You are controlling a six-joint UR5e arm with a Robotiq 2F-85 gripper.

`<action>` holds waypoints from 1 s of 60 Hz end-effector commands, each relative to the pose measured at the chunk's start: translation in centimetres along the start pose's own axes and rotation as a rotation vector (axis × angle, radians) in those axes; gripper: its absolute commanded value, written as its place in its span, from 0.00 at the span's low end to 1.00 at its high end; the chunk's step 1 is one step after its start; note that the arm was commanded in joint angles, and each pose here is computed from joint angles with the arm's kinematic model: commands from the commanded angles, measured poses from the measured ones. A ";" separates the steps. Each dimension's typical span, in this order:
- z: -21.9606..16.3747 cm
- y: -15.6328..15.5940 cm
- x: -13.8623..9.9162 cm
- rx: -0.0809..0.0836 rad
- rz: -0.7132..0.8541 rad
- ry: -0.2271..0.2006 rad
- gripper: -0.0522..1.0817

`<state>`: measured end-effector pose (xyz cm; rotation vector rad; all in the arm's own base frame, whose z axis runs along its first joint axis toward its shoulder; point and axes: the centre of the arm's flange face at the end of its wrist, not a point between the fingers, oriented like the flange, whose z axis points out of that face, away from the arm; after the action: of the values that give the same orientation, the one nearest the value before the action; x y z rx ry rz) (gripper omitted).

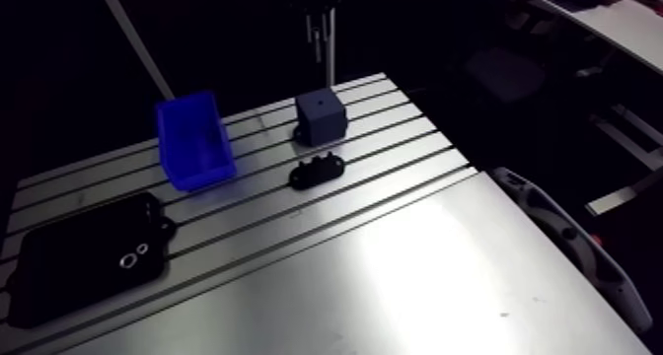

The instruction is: Pick up the M10 bolt and insert it into the hole until fully seated.

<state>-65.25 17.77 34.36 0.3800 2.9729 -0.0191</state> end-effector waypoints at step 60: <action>4.1 -0.7 2.0 0.000 -0.002 -0.029 1.00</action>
<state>-66.90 17.62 30.27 0.3760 2.9495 -0.0282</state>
